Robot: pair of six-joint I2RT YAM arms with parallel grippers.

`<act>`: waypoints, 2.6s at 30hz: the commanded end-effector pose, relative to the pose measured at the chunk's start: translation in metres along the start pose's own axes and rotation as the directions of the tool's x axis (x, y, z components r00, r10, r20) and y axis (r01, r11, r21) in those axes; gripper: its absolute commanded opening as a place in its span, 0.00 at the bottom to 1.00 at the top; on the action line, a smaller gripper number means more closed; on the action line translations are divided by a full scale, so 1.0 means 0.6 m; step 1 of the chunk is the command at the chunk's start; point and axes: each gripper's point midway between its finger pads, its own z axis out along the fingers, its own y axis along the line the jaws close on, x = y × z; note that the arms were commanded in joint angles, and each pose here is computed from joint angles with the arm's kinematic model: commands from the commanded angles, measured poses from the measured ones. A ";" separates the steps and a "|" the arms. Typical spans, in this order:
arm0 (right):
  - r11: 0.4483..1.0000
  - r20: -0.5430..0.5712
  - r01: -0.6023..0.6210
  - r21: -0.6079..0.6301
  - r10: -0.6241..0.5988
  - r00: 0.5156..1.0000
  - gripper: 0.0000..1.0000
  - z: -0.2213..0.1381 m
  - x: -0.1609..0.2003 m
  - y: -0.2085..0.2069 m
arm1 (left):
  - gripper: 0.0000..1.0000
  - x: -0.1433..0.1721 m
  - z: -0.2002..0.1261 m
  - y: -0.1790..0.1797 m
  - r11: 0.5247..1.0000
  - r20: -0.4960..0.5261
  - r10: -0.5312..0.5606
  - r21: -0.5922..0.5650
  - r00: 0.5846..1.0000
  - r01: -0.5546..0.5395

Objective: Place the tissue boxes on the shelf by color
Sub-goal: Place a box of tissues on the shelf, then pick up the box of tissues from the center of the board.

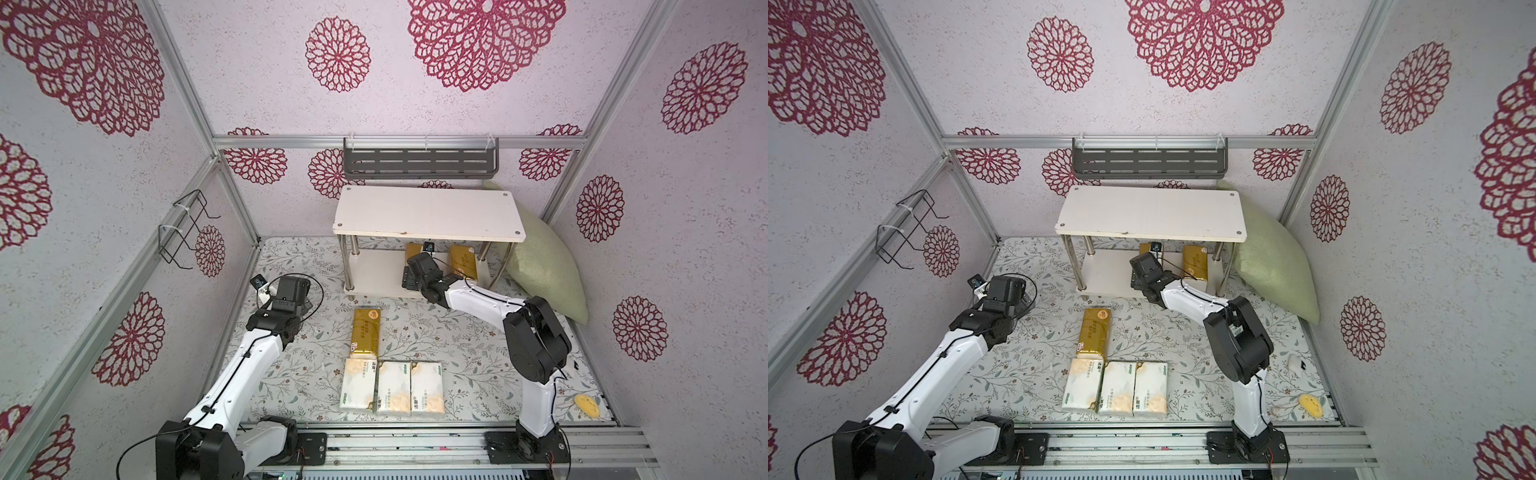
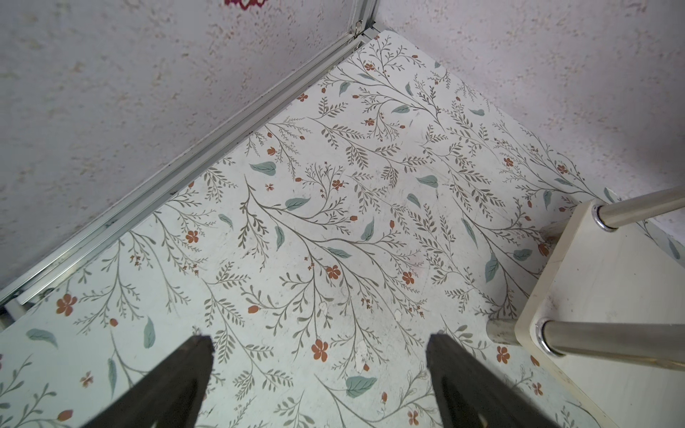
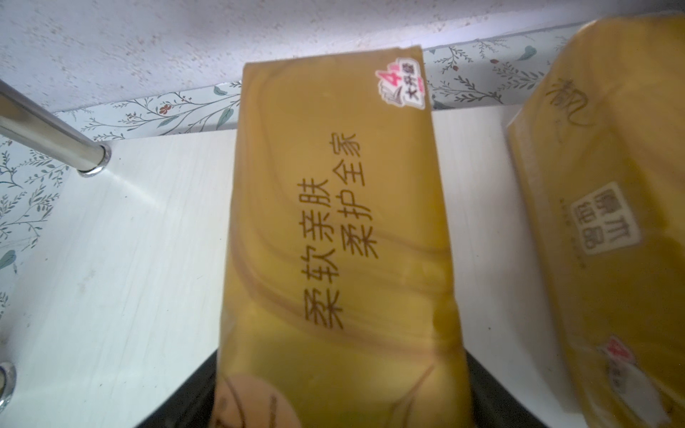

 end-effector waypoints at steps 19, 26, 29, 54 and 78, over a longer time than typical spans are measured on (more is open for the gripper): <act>1.000 0.044 -0.022 -0.018 0.023 0.999 0.96 -0.008 -0.033 0.004 | 0.97 0.003 -0.003 0.002 1.000 0.002 0.013 -0.002 1.000 -0.013; 0.999 0.061 -0.024 -0.038 0.026 0.998 0.99 -0.022 -0.047 0.009 | 0.97 0.003 -0.003 0.001 1.000 0.001 0.011 -0.001 1.000 -0.011; 0.999 0.071 -0.026 -0.046 0.030 0.997 0.99 -0.031 -0.054 0.012 | 0.97 0.004 -0.003 0.001 1.000 0.000 0.012 -0.001 1.000 -0.012; 0.992 0.162 -0.003 -0.125 0.023 0.986 0.99 -0.137 -0.092 0.014 | 0.97 0.025 -0.004 -0.022 0.998 -0.038 0.038 0.045 0.999 -0.036; 0.987 0.018 0.122 -0.105 -0.120 0.993 0.99 -0.257 0.076 -0.095 | 0.97 0.258 -0.102 -0.191 0.819 -0.181 0.523 0.379 0.833 -0.431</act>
